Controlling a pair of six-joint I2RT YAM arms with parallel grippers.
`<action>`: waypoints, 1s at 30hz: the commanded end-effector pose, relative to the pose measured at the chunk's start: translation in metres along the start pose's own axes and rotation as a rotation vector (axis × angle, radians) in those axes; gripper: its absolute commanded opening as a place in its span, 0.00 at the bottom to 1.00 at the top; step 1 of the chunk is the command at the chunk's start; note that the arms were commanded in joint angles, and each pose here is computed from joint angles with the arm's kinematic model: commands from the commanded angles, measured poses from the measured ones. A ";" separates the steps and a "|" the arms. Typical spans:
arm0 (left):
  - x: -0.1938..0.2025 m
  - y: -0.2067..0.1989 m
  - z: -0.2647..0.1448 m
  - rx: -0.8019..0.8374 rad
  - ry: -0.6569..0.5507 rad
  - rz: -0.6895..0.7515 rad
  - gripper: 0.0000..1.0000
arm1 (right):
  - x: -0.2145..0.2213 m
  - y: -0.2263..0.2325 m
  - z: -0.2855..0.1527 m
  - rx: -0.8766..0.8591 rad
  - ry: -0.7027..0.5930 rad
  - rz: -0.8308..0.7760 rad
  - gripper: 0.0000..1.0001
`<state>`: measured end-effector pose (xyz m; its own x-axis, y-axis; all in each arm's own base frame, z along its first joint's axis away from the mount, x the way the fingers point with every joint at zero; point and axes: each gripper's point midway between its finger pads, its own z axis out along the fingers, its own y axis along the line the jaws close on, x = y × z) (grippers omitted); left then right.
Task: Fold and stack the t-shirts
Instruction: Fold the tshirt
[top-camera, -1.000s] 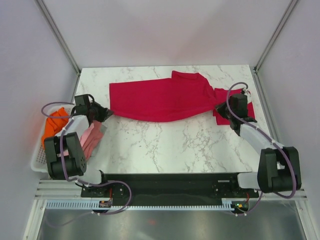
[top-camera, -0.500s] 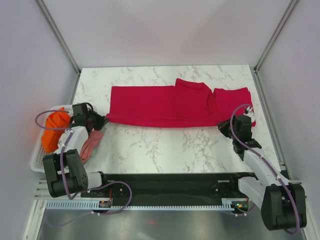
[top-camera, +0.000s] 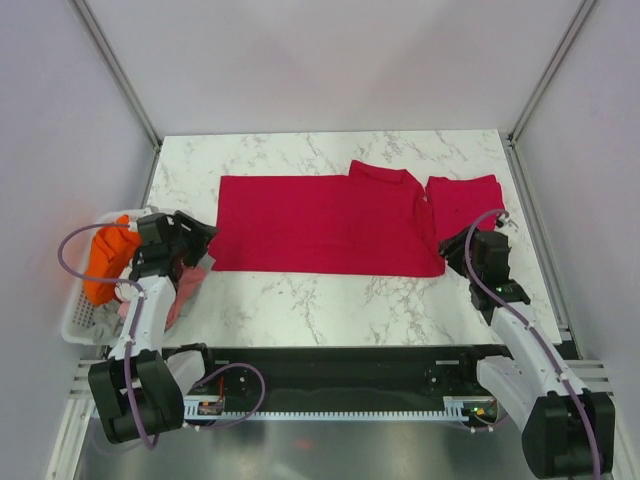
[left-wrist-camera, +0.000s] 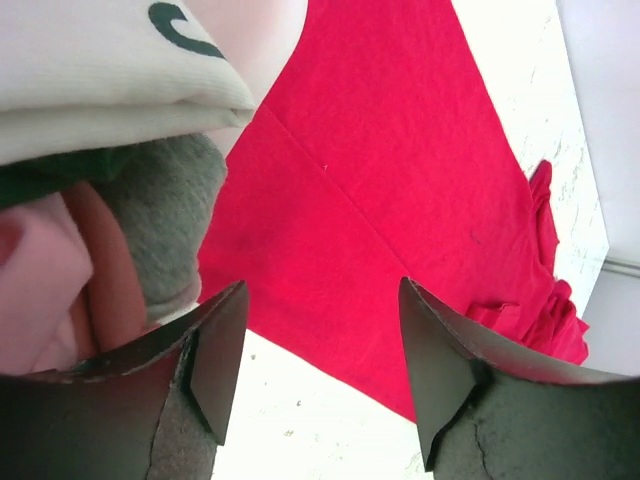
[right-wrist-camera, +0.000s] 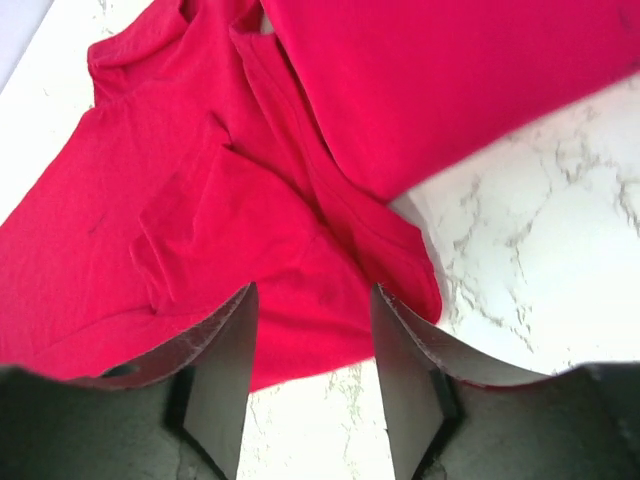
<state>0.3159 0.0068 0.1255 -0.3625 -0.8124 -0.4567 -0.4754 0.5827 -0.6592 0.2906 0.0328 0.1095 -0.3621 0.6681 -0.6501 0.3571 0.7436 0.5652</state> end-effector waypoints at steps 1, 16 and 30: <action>-0.016 0.002 -0.013 -0.053 -0.044 0.060 0.70 | -0.037 0.020 0.006 0.007 -0.070 -0.067 0.57; -0.053 -0.070 -0.063 0.107 -0.134 0.167 1.00 | -0.069 0.061 0.087 0.039 -0.011 -0.107 0.57; -0.054 -0.077 -0.061 0.117 -0.130 0.179 0.99 | -0.050 0.051 0.160 0.100 0.063 -0.010 0.52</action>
<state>0.3184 0.0064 0.2210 -0.3249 -0.7352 -0.5949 -0.3603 0.6778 -0.6409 0.4434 0.0371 0.0815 -0.4734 0.6310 -0.6147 0.4319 0.7744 0.4624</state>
